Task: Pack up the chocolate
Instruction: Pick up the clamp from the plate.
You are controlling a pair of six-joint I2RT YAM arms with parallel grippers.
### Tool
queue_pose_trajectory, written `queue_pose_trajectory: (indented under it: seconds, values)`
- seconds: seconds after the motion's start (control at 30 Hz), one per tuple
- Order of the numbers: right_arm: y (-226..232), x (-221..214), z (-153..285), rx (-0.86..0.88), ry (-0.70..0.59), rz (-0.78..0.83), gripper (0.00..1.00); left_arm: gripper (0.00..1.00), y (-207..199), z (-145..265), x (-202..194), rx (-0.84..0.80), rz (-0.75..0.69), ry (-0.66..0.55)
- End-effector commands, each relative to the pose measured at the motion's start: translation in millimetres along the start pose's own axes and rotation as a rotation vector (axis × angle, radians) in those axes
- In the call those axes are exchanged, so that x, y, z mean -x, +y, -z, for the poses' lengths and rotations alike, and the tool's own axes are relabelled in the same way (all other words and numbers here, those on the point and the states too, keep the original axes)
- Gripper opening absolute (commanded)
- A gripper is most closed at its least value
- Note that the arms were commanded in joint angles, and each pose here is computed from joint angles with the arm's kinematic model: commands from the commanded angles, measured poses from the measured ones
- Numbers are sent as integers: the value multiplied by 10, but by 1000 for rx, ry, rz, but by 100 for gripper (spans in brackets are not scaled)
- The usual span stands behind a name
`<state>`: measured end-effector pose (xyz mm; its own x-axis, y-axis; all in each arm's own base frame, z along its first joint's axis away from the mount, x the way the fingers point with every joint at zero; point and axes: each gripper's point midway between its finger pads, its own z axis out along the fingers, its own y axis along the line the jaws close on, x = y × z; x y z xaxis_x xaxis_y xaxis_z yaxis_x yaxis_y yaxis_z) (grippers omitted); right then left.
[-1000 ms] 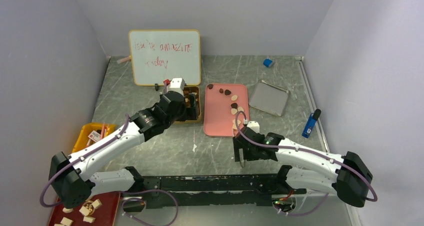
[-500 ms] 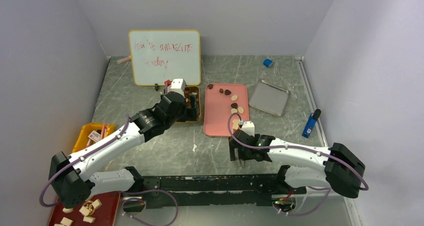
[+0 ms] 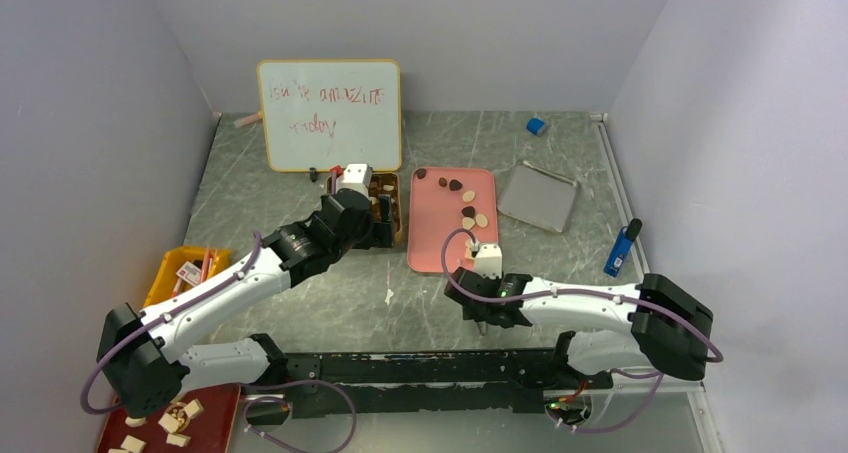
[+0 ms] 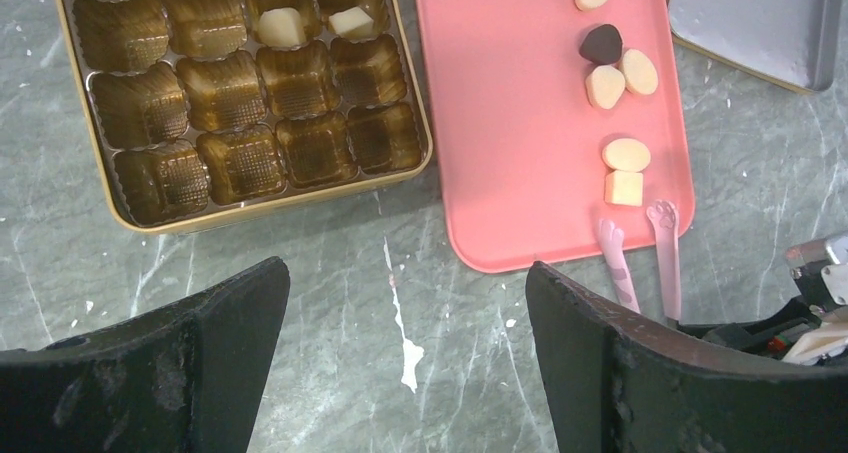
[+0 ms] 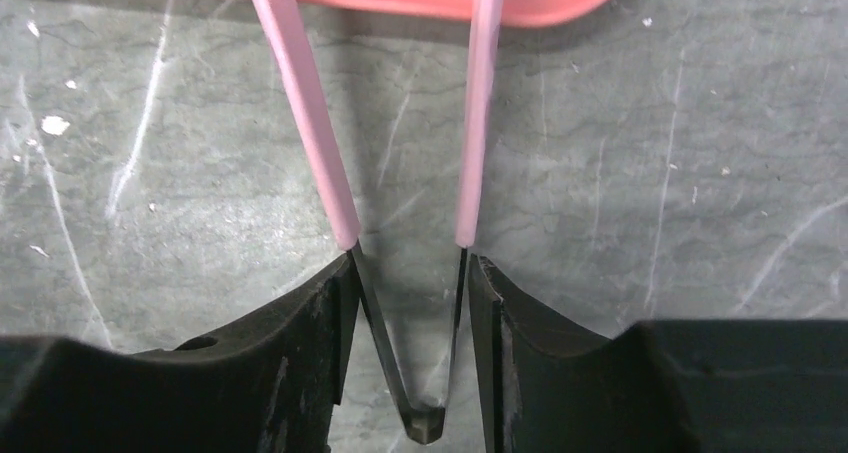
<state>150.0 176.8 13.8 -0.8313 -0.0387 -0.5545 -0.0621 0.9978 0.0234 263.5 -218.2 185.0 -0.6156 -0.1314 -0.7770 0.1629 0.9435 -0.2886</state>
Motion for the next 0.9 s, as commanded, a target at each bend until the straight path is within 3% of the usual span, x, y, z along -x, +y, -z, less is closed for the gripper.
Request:
queue_pose_trajectory:
  seconds: [0.0, 0.2, 0.57, 0.87]
  values:
    - [-179, -79, 83, -68, 18, -9, 45, 93, -88, 53, 188, -30, 10, -66]
    - [-148, 22, 269, -70, 39, 22, 37, 93, -117, 44, 204, -38, 19, -69]
    - [68, 323, 621, -60, 99, 147, 35, 93, -214, 13, 240, -75, 78, -86]
    - [1, 420, 637, -95, 136, 157, 35, 93, -218, 7, 225, -78, 102, -89]
